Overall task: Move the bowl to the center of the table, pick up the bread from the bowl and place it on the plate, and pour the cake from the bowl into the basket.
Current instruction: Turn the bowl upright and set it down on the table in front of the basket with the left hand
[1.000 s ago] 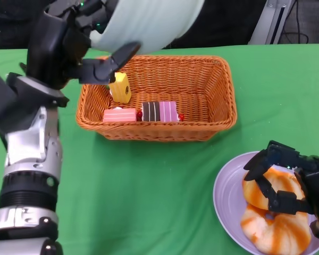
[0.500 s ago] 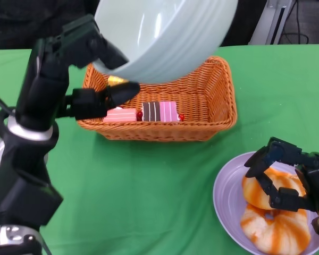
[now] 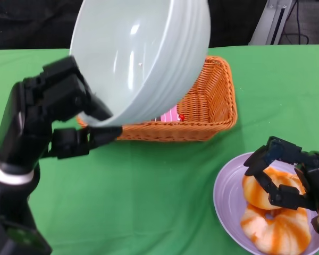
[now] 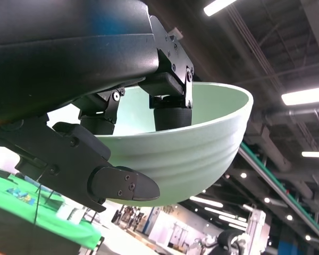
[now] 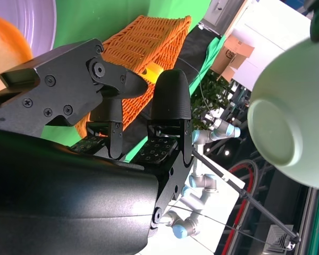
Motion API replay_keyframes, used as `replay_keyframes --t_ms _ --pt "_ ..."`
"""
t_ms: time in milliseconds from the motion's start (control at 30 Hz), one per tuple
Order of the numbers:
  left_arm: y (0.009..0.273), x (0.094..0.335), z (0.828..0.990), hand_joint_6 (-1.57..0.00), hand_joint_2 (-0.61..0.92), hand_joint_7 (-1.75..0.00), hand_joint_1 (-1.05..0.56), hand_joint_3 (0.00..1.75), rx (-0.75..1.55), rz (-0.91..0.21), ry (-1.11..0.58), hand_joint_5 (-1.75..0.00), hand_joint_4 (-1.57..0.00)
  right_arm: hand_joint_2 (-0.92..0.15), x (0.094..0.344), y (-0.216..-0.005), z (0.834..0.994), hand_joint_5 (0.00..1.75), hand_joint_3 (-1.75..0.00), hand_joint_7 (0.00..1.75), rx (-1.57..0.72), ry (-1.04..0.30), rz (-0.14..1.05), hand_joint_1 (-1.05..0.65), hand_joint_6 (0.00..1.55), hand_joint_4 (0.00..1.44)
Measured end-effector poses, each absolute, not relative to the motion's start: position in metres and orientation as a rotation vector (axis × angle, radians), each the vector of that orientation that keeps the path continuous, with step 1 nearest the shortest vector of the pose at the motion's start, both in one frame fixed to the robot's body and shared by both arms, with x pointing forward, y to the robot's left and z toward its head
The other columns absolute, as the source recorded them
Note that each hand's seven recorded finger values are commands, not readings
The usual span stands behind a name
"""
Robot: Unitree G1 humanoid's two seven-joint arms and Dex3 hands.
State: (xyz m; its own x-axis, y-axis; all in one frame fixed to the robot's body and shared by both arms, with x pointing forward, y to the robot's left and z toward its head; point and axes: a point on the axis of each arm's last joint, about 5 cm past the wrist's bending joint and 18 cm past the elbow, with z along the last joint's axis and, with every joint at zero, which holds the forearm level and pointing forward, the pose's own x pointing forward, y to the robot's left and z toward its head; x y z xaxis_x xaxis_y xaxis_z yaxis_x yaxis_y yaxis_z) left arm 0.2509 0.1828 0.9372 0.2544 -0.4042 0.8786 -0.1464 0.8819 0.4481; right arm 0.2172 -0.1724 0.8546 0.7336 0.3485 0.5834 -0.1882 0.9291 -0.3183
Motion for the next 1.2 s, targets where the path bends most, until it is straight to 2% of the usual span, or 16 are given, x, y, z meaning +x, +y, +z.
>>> replay_keyframes --t_ms 167,300,333,400,500,700,733,767,967,1067,1133,1200 --pt "0.198 0.237 0.928 -0.64 0.87 -1.66 -0.28 0.44 0.598 -0.234 -1.271 -1.75 -0.82 -0.66 0.217 -0.174 0.855 1.21 -0.77 1.26 -0.246 -0.688 0.286 -0.09 0.7 0.83" --pt "0.21 0.227 0.919 -0.64 0.92 -1.6 -0.32 0.4 0.651 -0.261 -1.22 -1.74 -0.78 -0.67 0.214 -0.175 0.854 1.21 -0.77 1.26 -0.246 -0.684 0.279 -0.08 0.7 0.83" --pt "0.212 0.224 0.917 -0.62 0.92 -1.58 -0.3 0.38 0.659 -0.263 -1.208 -1.75 -0.76 -0.64 0.214 -0.175 0.854 1.21 -0.82 1.26 -0.245 -0.686 0.277 -0.06 0.7 0.84" --pt "0.218 0.219 0.912 -0.57 0.92 -1.63 -0.26 0.34 0.672 -0.26 -1.182 -1.75 -0.74 -0.61 0.215 -0.174 0.856 1.21 -0.88 1.26 -0.242 -0.696 0.275 -0.06 0.7 0.84" --pt "0.224 0.212 0.906 -0.54 0.92 -1.73 -0.18 0.3 0.706 -0.276 -1.146 -1.75 -0.74 -0.61 0.216 -0.174 0.857 1.2 -0.88 1.24 -0.242 -0.691 0.271 -0.07 0.71 0.83" --pt "0.234 0.207 0.905 -0.53 0.92 -1.75 -0.15 0.3 0.796 -0.304 -1.137 -1.75 -0.72 -0.62 0.216 -0.173 0.858 1.19 -0.87 1.23 -0.242 -0.692 0.268 -0.07 0.72 0.84" --pt "0.235 0.206 0.905 -0.58 0.92 -1.61 -0.15 0.27 0.811 -0.308 -1.138 -1.75 -0.69 -0.62 0.216 -0.173 0.858 1.19 -0.87 1.23 -0.243 -0.694 0.267 -0.08 0.72 0.84" --pt "0.238 0.205 0.905 -0.61 0.92 -1.55 -0.15 0.26 0.831 -0.32 -1.136 -1.75 -0.67 -0.62 0.217 -0.173 0.859 1.19 -0.87 1.23 -0.243 -0.695 0.268 -0.08 0.71 0.84" --pt "0.243 0.202 0.903 -0.65 0.92 -1.46 -0.17 0.26 0.886 -0.35 -1.131 -1.74 -0.65 -0.62 0.216 -0.174 0.858 1.19 -0.87 1.23 -0.245 -0.685 0.266 -0.08 0.71 0.84" --pt "0.248 0.197 0.899 -0.73 0.92 -1.25 -0.24 0.26 0.905 -0.365 -1.121 -1.74 -0.62 -0.63 0.216 -0.174 0.858 1.18 -0.86 1.24 -0.246 -0.686 0.265 -0.08 0.7 0.84" --pt "0.252 0.194 0.897 -0.74 0.92 -1.22 -0.25 0.27 0.923 -0.394 -1.113 -1.74 -0.62 -0.64 0.216 -0.174 0.858 1.18 -0.84 1.25 -0.246 -0.685 0.263 -0.08 0.7 0.84" --pt "0.252 0.192 0.894 -0.7 0.92 -1.31 -0.24 0.31 0.932 -0.402 -1.113 -1.75 -0.62 -0.65 0.216 -0.174 0.859 1.19 -0.83 1.26 -0.247 -0.688 0.263 -0.08 0.69 0.84"
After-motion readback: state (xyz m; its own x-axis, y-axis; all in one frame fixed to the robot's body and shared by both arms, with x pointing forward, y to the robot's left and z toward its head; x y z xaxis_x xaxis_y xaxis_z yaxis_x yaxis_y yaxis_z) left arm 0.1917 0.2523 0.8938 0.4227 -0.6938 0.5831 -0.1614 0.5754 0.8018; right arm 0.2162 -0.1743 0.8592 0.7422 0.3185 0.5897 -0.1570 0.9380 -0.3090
